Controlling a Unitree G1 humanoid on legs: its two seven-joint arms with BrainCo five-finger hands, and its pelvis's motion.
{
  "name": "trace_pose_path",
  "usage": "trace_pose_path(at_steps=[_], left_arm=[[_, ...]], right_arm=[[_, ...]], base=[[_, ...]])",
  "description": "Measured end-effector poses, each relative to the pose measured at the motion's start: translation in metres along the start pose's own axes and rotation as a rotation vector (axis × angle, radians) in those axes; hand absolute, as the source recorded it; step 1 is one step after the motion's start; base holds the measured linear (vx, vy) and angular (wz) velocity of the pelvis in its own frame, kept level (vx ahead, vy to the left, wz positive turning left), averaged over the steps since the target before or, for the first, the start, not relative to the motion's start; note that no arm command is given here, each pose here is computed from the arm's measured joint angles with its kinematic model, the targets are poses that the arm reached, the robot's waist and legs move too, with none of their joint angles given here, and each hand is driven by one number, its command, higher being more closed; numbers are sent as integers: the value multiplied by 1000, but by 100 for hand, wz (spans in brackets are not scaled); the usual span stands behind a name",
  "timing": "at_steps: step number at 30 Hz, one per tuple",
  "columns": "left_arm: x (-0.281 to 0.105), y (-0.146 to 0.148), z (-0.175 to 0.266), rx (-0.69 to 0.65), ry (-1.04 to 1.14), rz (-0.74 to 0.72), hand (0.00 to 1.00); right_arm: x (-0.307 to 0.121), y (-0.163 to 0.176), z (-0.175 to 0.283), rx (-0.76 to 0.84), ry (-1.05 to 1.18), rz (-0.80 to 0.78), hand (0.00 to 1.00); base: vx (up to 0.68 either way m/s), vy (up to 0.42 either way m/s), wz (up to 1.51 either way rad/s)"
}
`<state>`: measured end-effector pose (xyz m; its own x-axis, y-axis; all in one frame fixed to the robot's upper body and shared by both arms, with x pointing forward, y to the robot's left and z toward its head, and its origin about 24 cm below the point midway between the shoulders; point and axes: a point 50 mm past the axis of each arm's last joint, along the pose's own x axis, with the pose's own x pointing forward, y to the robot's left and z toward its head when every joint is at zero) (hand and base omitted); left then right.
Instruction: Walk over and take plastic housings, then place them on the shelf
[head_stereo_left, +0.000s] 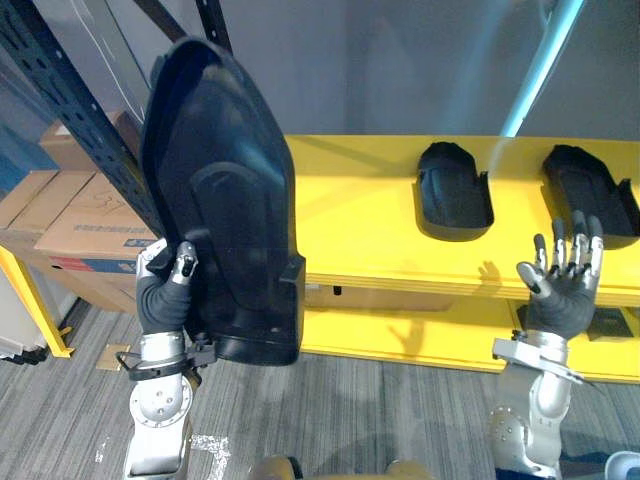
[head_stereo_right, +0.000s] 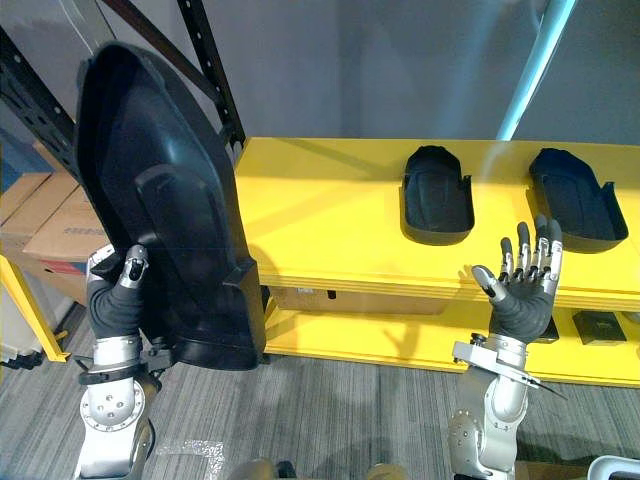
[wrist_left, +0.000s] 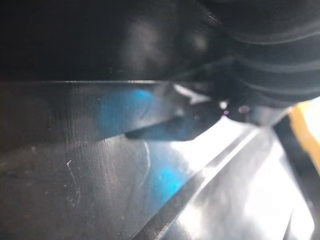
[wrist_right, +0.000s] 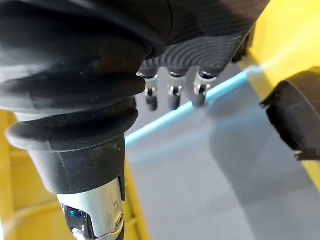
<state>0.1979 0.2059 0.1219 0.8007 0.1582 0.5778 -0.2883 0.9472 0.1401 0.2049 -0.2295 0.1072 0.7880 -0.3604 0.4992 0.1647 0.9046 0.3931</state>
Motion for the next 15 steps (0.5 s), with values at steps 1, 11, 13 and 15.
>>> trace_pose_path(at_steps=[1,11,13,15], left_arm=[[0,-1,0,-4,2,1,100],[20,-8,-3,-29,30,25,100],[28,-8,-8,-17,54,20,100],[34,-2,-17,22,99,38,100]], right_arm=[[0,-2,2,-10,-7,3,0],[11,9,6,-14,-45,51,0],[8,17,7,11,-45,74,0],[3,27,8,23,-43,130,0]], base=[[0,0,0],[-3,66,-38],[-35,115,-43],[-42,103,-36]])
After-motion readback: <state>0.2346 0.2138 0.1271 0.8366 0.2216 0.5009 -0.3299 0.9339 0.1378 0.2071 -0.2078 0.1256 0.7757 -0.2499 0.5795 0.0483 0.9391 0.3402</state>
